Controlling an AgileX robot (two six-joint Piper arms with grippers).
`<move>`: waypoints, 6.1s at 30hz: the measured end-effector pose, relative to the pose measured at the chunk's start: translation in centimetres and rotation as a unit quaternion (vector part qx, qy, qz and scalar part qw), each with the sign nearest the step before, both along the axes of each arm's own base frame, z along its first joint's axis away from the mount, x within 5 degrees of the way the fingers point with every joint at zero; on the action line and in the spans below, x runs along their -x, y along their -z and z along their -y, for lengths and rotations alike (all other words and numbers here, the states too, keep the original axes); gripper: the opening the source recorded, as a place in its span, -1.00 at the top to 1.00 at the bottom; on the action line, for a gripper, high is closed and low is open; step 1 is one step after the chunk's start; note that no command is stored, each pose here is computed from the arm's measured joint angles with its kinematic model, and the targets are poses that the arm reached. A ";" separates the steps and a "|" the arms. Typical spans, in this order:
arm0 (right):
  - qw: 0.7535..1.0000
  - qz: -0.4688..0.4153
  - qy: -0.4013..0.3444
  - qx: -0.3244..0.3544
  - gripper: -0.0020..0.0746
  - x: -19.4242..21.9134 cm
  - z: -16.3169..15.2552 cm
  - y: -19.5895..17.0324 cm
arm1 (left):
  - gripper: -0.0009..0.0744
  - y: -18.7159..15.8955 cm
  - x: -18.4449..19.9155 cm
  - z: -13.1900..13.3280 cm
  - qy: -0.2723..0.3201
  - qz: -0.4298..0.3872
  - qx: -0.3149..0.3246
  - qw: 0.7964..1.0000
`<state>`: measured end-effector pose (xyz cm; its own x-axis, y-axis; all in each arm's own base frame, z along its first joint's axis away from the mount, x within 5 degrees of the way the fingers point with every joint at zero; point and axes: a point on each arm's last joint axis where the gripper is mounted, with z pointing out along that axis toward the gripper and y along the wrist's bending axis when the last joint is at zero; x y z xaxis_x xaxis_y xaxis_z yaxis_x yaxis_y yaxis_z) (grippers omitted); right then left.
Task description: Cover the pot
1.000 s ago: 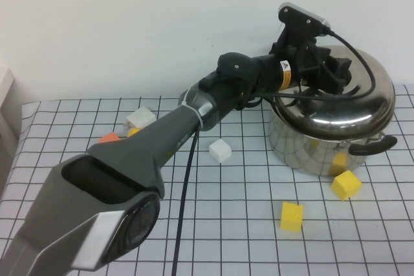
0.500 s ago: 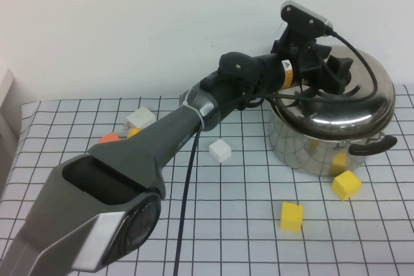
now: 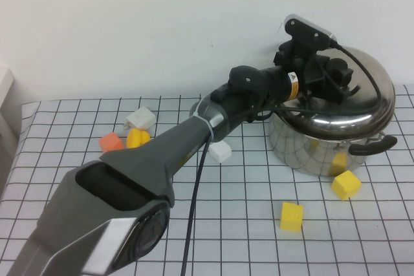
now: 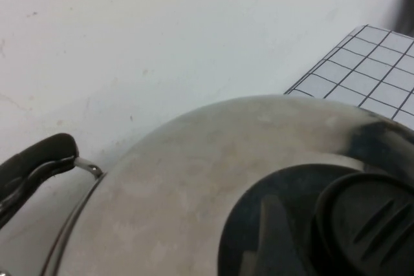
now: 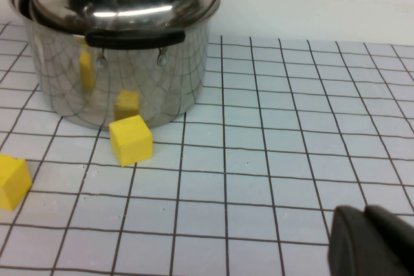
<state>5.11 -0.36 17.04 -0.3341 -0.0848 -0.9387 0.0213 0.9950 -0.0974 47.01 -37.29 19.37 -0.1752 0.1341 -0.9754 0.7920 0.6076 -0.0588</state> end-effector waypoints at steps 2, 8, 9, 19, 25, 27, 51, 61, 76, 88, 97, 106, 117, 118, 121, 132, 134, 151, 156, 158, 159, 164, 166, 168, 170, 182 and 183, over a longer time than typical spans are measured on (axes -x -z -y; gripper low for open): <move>1.000 0.000 0.000 0.000 0.92 0.0 0.0 0.0 | 0.01 0.0 0.0 0.0 0.000 0.000 0.000 1.000; 1.000 0.000 0.000 0.000 0.92 0.0 0.0 0.0 | 0.10 0.0 0.1 0.1 0.002 0.000 0.000 1.000; 1.000 0.000 0.000 0.000 0.92 0.0 0.0 0.0 | 0.10 0.0 0.1 0.1 0.002 0.000 0.000 1.000; 1.000 0.000 0.000 0.000 0.92 0.0 0.0 0.0 | 0.10 -0.7 0.4 0.2 0.012 -0.014 0.015 1.000; 1.000 0.000 0.000 0.000 0.92 0.0 0.0 0.0 | 0.10 -1.1 0.6 0.2 0.020 -0.022 0.022 0.999; 1.000 0.000 0.000 0.000 0.92 0.0 0.0 0.0 | 0.10 -1.1 0.6 0.2 0.020 -0.021 0.022 0.999; 1.000 0.000 0.000 0.000 0.92 0.0 0.0 0.0 | 0.10 -0.4 -0.1 -1.2 0.031 -0.049 0.020 0.998; 1.000 0.000 0.000 0.000 0.92 0.0 0.0 0.0 | 0.10 -1.7 0.1 -1.4 0.034 -0.030 0.014 0.999; 1.000 0.000 0.000 0.000 0.92 0.0 0.0 0.0 | 0.10 -2.1 0.3 -1.4 0.039 -0.030 0.015 0.999; 1.000 0.000 0.000 0.000 0.92 0.0 0.0 0.0 | 0.10 -0.3 1.1 -2.2 0.034 -0.039 -0.026 0.998; 1.000 0.000 0.000 0.000 0.92 0.0 0.0 0.0 | 0.10 -0.7 1.3 -2.4 0.035 -0.034 -0.031 0.998; 1.000 0.000 0.000 0.000 0.92 0.0 0.0 0.0 | 0.10 -0.3 1.7 -2.6 0.038 -0.035 -0.043 0.998; 1.000 0.000 0.000 0.000 0.92 0.0 0.0 0.0 | -0.61 -3.5 2.0 -3.2 0.020 -0.007 -0.034 0.999; 1.000 0.000 0.000 0.000 0.92 0.0 0.0 0.0 | -0.61 -4.7 2.0 -3.4 0.013 0.003 -0.029 0.999; 1.000 0.000 0.000 0.000 0.92 0.0 0.0 0.0 | -0.61 -8.6 2.4 -4.2 -0.012 0.041 -0.012 0.999; 1.000 0.000 0.000 0.000 0.92 0.0 0.0 0.0 | 0.66 -23.6 6.0 -11.0 -0.058 0.160 0.061 0.983; 1.000 0.000 0.000 0.000 0.92 0.0 0.0 0.0 | 0.84 -25.8 7.0 -13.0 -0.071 0.177 0.068 0.979; 1.000 0.000 0.000 0.000 0.92 0.0 0.0 0.0 | 0.98 -31.0 21.3 -29.5 -0.428 0.209 0.048 0.878; 1.000 0.000 0.000 0.000 0.92 0.0 0.0 0.0 | 0.98 -26.0 26.4 -32.4 -0.456 0.106 0.051 0.882; 1.000 0.000 0.000 0.000 0.92 0.0 0.0 0.0 | 0.98 -23.7 28.6 -33.2 -0.451 0.064 0.065 0.888; 1.000 0.000 0.000 0.000 0.92 0.0 0.0 0.0 | 0.98 -22.9 29.7 -33.5 -0.447 0.051 0.076 0.890; 1.000 0.000 0.000 0.000 0.92 0.0 0.0 0.0 | 0.98 -17.6 34.2 -34.8 -0.423 -0.014 0.124 0.897; 1.000 0.000 0.000 0.000 0.92 0.0 0.0 0.0 | 0.98 -15.7 35.4 -35.1 -0.413 -0.033 0.140 0.899; 1.000 0.000 0.000 0.000 0.92 0.0 0.0 0.0 | 0.98 -14.3 36.6 -35.3 -0.400 -0.048 0.164 0.900; 1.000 0.000 0.000 0.000 0.92 0.0 0.0 0.0 | 0.98 -13.1 37.6 -35.4 -0.387 -0.066 0.194 0.899; 1.000 0.000 0.000 0.000 0.92 0.0 0.0 0.0 | 0.98 -8.3 39.0 -35.6 -0.373 -0.077 0.176 0.908; 1.000 0.000 0.000 0.000 0.92 0.0 0.0 0.0 | 0.98 -8.0 38.9 -35.7 -0.375 -0.067 0.157 0.911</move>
